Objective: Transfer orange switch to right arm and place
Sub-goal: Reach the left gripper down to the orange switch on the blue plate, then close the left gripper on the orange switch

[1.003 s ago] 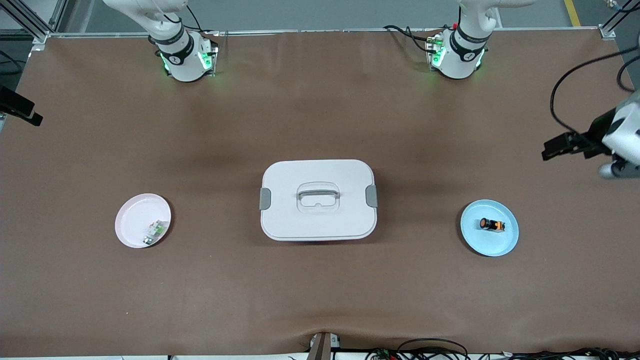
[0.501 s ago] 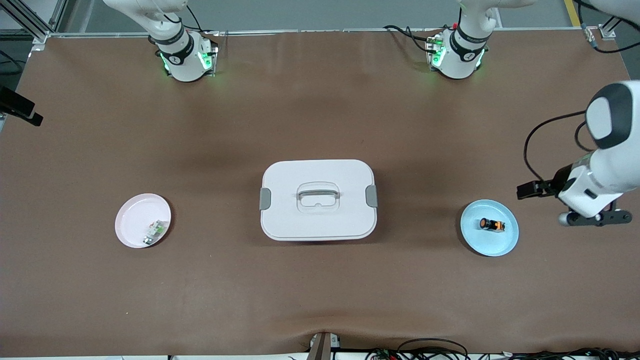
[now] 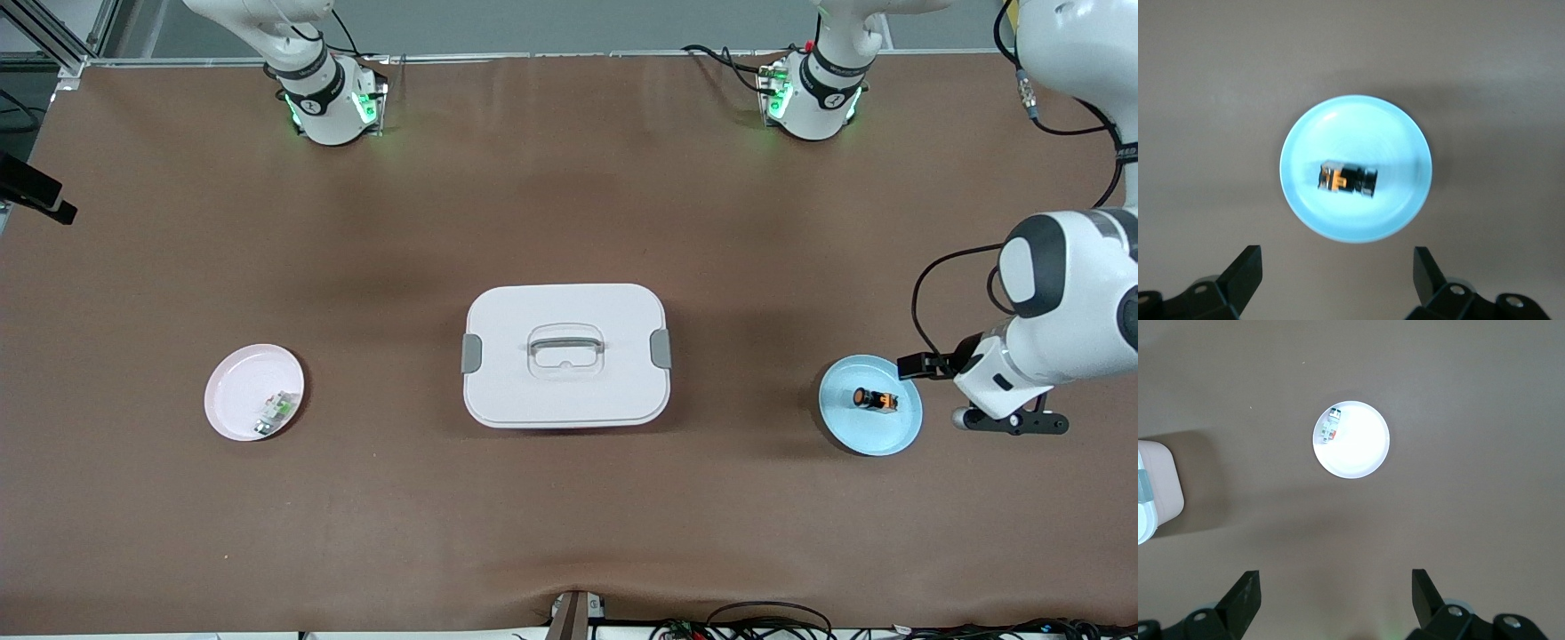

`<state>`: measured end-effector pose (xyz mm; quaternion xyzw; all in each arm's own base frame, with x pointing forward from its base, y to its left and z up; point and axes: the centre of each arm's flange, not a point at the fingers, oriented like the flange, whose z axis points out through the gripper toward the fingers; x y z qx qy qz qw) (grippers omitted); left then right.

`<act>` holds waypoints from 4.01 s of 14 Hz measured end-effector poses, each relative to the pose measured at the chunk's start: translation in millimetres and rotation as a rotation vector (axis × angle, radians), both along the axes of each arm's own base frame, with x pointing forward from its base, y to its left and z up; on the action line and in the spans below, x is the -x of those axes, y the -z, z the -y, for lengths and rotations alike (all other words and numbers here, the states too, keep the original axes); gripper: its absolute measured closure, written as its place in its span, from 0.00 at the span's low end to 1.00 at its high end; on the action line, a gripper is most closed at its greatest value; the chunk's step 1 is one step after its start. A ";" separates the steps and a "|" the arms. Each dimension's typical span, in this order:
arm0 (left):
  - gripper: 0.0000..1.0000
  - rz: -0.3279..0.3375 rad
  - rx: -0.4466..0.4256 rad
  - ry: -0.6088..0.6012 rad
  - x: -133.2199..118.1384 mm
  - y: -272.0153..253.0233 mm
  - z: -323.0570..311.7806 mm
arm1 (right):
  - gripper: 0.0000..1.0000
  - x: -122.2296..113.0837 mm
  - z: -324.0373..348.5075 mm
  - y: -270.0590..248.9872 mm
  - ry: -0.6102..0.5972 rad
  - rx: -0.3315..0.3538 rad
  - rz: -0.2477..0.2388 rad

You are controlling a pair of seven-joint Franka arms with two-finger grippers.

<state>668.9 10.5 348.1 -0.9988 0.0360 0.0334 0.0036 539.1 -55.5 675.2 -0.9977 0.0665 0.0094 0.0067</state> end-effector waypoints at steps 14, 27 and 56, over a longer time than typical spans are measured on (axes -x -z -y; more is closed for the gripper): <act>0.00 0.039 -0.001 0.038 -3.0 113.0 -2.3 | 0.00 0.0 0.2 0.1 0.000 -0.001 0.000; 0.00 0.037 0.071 0.078 5.4 148.8 -8.6 | 0.00 0.8 7.8 0.1 0.016 -0.014 0.002; 0.28 0.030 0.076 0.066 12.5 159.3 -15.0 | 0.00 -2.4 -3.6 8.6 -0.125 0.011 -0.009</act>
